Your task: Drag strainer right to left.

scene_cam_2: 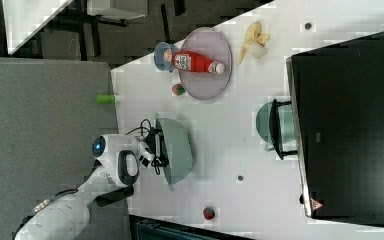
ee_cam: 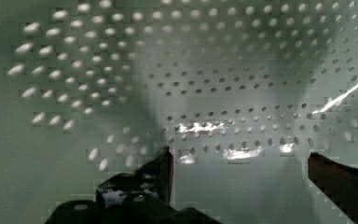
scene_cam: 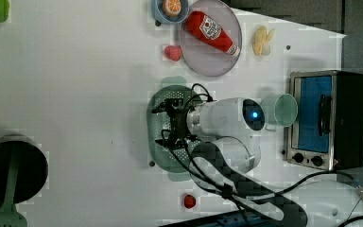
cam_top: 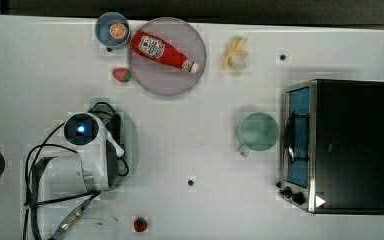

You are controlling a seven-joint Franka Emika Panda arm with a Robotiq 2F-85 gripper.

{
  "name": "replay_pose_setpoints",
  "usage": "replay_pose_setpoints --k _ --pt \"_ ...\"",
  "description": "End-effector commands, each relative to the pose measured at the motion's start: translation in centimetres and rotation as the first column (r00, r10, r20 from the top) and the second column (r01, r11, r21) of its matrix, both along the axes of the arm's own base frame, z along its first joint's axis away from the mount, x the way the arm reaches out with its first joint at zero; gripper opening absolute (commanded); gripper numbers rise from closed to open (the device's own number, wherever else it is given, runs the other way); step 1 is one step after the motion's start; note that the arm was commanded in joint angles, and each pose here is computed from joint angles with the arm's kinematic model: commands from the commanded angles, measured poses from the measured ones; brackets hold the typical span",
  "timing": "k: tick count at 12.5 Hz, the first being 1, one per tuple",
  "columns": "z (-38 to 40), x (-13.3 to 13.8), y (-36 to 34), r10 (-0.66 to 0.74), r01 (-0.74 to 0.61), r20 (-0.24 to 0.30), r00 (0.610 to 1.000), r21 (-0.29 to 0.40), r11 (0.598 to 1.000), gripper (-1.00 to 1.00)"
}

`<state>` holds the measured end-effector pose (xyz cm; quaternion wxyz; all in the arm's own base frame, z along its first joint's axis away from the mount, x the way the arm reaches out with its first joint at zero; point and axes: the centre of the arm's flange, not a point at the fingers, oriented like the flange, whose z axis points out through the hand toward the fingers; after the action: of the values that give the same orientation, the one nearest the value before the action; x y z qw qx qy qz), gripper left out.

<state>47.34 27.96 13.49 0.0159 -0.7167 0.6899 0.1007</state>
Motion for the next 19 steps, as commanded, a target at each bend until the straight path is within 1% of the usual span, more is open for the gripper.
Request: replay_pose_setpoints --k 1,4,6,11,12,16,17,18,19 --pt "1.4 -0.1 4.6 -0.027 0.026 0.02 0.999 0.029 0.999 1.0" --pt "1.6 0.1 7.6 -0.042 0.041 0.025 0.999 0.047 0.998 1.0" --pt "1.8 -0.3 9.6 -0.051 0.05 0.007 0.999 0.05 0.997 1.0" --pt "1.8 -1.0 13.3 -0.033 0.032 0.013 0.999 0.066 0.997 1.0" --pt "2.0 -0.8 14.0 -0.031 0.029 0.027 0.999 0.076 0.997 1.0" --pt "2.4 -0.6 15.0 -0.012 0.01 0.029 0.999 0.081 0.997 1.0" --pt "3.3 -0.3 14.7 -0.001 -0.003 0.04 0.999 0.082 0.997 1.0" --pt "4.9 0.5 14.1 0.019 -0.025 0.069 0.997 0.087 0.996 1.0" --pt "7.0 1.1 12.9 0.051 -0.057 0.074 0.996 0.079 0.995 1.0"
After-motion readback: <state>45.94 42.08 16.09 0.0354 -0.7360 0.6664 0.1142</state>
